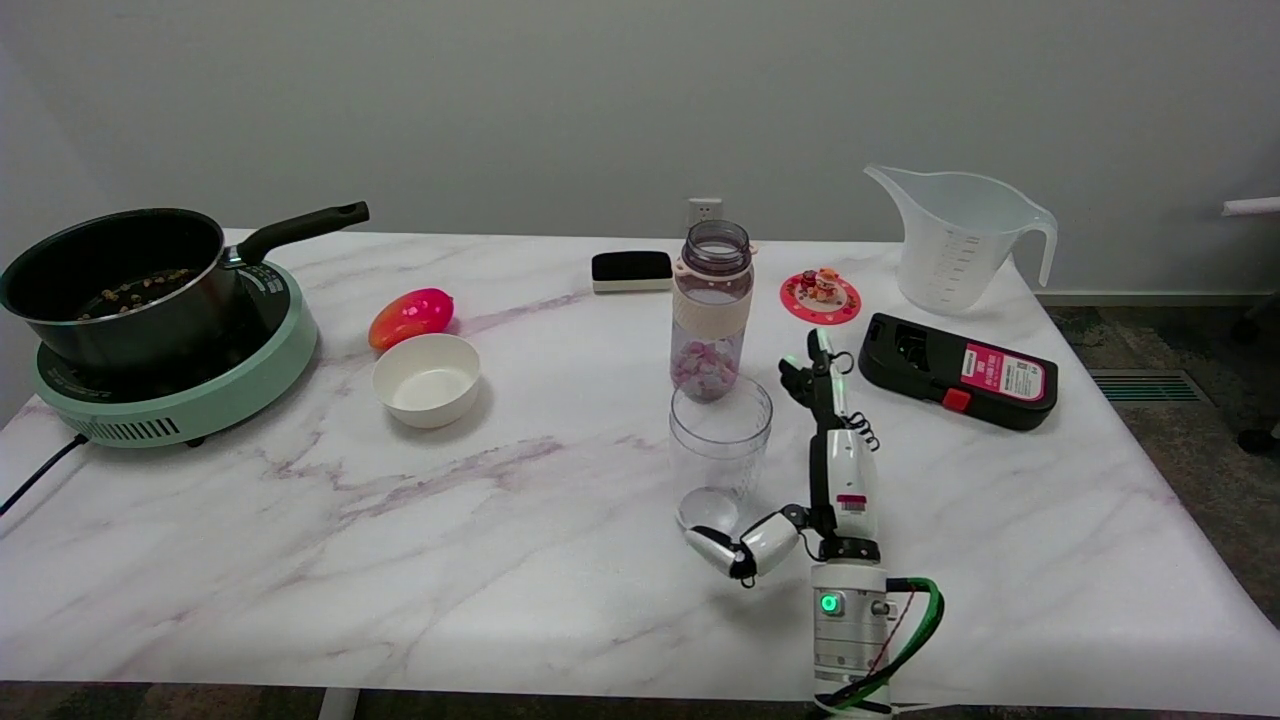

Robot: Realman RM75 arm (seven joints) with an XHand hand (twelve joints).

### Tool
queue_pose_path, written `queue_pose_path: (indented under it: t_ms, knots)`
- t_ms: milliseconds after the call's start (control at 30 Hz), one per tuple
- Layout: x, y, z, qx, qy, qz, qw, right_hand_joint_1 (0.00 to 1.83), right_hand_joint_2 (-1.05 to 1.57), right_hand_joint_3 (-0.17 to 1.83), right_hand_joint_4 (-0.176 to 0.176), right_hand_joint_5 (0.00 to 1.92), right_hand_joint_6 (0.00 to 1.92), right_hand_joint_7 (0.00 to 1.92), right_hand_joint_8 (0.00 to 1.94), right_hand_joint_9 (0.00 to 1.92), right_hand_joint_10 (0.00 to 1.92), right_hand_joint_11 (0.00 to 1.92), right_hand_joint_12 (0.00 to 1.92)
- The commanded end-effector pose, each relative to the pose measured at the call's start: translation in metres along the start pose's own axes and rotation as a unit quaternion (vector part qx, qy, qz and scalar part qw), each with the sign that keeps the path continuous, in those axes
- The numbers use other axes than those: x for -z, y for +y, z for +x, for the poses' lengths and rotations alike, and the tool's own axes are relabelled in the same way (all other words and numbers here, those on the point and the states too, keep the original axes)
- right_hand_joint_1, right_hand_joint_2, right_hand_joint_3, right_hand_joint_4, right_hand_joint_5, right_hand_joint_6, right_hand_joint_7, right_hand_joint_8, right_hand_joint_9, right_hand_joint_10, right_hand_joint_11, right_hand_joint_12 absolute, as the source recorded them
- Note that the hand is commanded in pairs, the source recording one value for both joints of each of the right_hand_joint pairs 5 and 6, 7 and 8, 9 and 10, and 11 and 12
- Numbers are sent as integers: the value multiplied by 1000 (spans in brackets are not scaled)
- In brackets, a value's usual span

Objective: Place the measuring cup onto the table.

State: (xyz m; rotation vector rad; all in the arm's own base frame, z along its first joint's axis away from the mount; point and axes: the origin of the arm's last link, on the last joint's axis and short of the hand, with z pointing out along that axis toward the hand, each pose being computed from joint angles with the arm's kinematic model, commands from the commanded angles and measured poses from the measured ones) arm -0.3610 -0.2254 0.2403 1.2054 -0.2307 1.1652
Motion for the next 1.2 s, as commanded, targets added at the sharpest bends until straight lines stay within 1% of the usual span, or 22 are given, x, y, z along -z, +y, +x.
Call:
queue_pose_path:
  t_ms: [33, 100, 167, 233, 367, 467, 567, 667, 700, 767, 833, 867, 900, 933, 1033, 1100, 1200]
  knots:
    - [-14, 27, 57, 6, 19, -22, 1000, 1252, -663, 1222, 0, 77, 77, 392, 392, 450, 450, 461, 461]
    - [-14, 31, 66, 8, 17, -26, 999, 1259, -666, 1244, 0, 76, 76, 393, 393, 453, 453, 462, 462]
    - [-16, 37, 86, 8, 13, -38, 999, 1269, -672, 1301, 0, 74, 74, 396, 396, 457, 457, 463, 463]
    - [-18, 41, 104, 12, 13, -53, 998, 1281, -662, 1305, 0, 73, 73, 403, 403, 454, 454, 447, 447]
    - [-29, 36, 137, 58, 32, -66, 996, 1313, -636, 1297, 0, 74, 74, 410, 410, 431, 431, 412, 412]
    - [-36, 29, 166, 103, 61, -70, 990, 1329, -634, 1327, 0, 63, 63, 399, 399, 421, 421, 403, 403]
    - [-44, 26, 194, 125, 99, -83, 984, 1344, -642, 1340, 0, 42, 42, 378, 378, 411, 411, 394, 394]
    - [-53, 19, 222, 135, 160, -80, 974, 1356, -617, 1414, 0, 35, 35, 370, 370, 414, 414, 396, 396]
    - [-58, 13, 230, 140, 193, -69, 969, 1359, -540, 1400, 0, 49, 49, 372, 372, 424, 424, 402, 402]
    - [-67, 4, 241, 147, 244, -51, 957, 1357, -489, 1398, 0, 90, 90, 382, 382, 438, 438, 409, 409]
    - [-79, -4, 251, 162, 289, -33, 943, 1355, -389, 1428, 0, 191, 191, 395, 395, 461, 461, 432, 432]
    - [-85, -6, 255, 165, 304, -28, 938, 1355, -341, 1410, 0, 226, 226, 416, 416, 461, 461, 440, 440]
    - [-93, -8, 261, 168, 321, -22, 932, 1357, -252, 1355, 0, 269, 269, 505, 505, 463, 463, 447, 447]
    - [-98, -9, 265, 169, 332, -19, 928, 1358, -213, 1318, 0, 286, 286, 555, 555, 466, 466, 452, 452]
    - [-111, -6, 277, 183, 353, -12, 917, 1358, -173, 1276, 0, 318, 318, 612, 612, 482, 482, 463, 463]
    - [-117, -1, 282, 200, 350, -13, 915, 1351, -143, 1279, 0, 337, 337, 622, 622, 487, 487, 468, 468]
    - [-124, 11, 288, 210, 345, -31, 914, 1319, -43, 1298, 0, 434, 434, 625, 625, 513, 513, 480, 480]
